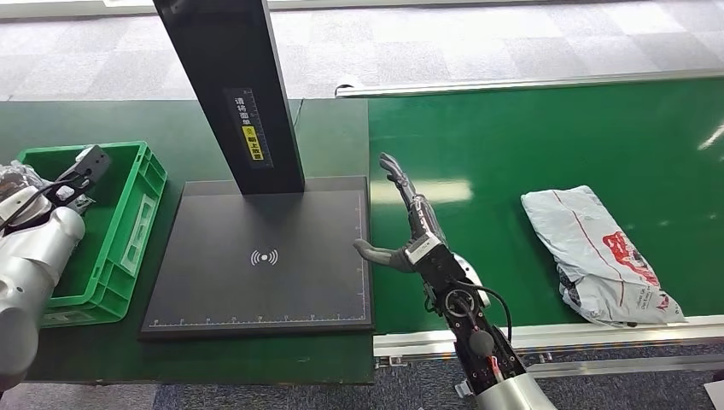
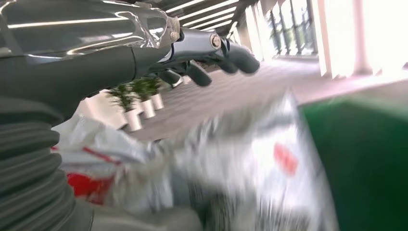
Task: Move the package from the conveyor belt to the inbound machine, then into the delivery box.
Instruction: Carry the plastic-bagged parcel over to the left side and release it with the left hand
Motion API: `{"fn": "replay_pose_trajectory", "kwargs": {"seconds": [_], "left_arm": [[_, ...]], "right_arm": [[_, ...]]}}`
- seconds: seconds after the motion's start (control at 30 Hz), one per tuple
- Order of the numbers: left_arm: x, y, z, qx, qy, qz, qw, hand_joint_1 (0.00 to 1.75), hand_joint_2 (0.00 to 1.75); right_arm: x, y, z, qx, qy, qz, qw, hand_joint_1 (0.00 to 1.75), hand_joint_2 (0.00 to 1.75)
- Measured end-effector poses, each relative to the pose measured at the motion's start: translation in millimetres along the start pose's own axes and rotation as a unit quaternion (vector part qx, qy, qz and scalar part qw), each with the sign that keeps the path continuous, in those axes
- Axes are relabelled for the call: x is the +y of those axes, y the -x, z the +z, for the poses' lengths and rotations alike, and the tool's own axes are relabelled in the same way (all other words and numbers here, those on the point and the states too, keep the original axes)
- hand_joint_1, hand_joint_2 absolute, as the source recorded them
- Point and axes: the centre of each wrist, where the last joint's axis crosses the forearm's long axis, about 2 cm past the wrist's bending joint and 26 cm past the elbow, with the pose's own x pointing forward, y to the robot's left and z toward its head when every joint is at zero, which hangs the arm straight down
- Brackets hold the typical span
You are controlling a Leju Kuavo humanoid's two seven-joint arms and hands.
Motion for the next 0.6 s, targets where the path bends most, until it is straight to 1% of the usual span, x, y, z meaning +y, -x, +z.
{"fn": "replay_pose_trajectory", "kwargs": {"seconds": [0.07, 0.13, 0.23, 0.3, 0.37, 0.6], "left_arm": [[1, -4, 3, -0.028, -0.038, 0.029, 0.998, 0.0, 1.75], [2, -8, 6, -0.065, -0.081, 0.059, 0.993, 0.0, 1.75], [4, -17, 13, -0.138, -0.152, 0.115, 0.972, 0.0, 1.75], [6, -22, 17, -0.174, -0.185, 0.145, 0.956, 0.0, 1.75], [6, -27, 20, -0.19, -0.194, 0.159, 0.949, 0.0, 1.75], [4, -35, 26, -0.198, -0.191, 0.175, 0.945, 0.0, 1.75]], "right_arm": [[0, -1, 2, 0.001, 0.001, 0.002, 1.0, 0.0, 1.75], [-1, -2, 4, 0.002, 0.005, 0.003, 1.0, 0.0, 1.75], [-2, -3, 5, -0.001, 0.015, 0.003, 1.0, 0.0, 1.75], [-3, -4, 6, -0.004, 0.02, 0.003, 1.0, 0.0, 1.75], [-3, -5, 6, -0.005, 0.022, 0.004, 1.0, 0.0, 1.75], [-5, -5, 8, -0.006, 0.023, 0.006, 1.0, 0.0, 1.75]]}}
